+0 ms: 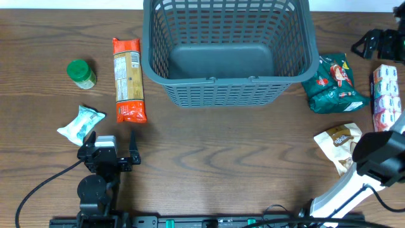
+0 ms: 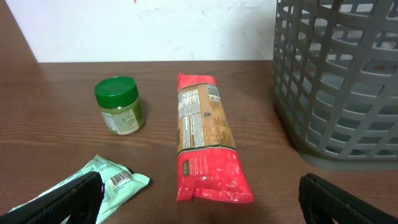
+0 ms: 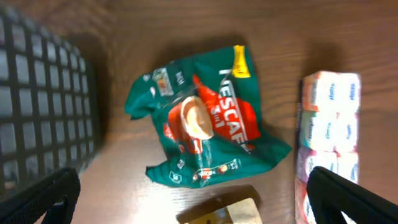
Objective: Pack container
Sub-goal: 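Grasp the green Nescafe bag with the right gripper and lift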
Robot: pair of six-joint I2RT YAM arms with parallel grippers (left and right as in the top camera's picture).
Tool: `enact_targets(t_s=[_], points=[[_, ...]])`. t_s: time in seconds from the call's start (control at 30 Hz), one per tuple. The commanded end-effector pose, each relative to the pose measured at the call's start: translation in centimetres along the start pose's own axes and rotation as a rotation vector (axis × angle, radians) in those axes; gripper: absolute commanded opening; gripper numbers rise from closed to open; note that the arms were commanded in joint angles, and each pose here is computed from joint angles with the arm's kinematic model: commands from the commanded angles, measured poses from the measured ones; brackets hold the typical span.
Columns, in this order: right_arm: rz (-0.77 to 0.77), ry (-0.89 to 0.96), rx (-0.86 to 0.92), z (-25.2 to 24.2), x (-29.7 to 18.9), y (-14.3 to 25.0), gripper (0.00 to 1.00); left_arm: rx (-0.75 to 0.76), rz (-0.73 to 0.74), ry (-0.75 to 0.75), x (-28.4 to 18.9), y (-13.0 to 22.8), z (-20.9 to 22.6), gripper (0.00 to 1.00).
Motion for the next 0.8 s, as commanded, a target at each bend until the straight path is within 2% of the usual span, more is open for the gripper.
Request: enact_targets(t_s=[0.0,0.23,0.37,0.77], points=[[0.039,-0.052,-0.085,0.0,2.3,0.0,0.99,0.007,0.028,0.001,0.2,1.1,0.0,0.99],[0.229,-0.137,-0.115,-0.3,9.1,1.9,0.99,0.007,0.028,0.001,0.2,1.1,0.0,0.99],[0.332,-0.097,-0.120,-0.6,12.2,2.9,0.99,0.007,0.028,0.001,0.2,1.1,0.0,0.99],[0.507,-0.037,-0.076,-0.8,19.5,5.1,0.99,0.007,0.028,0.001,0.2,1.1,0.0,0.99]])
Point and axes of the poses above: each gripper's point midway between its finger pads, its own x axis out along the fingers, its own z axis along the line the jaws close on, y = z × x, the point moved 6 cm from there along -x, back along the fingers, and after that the axes turned 2 degrees about -x, right-handed, at the moved point
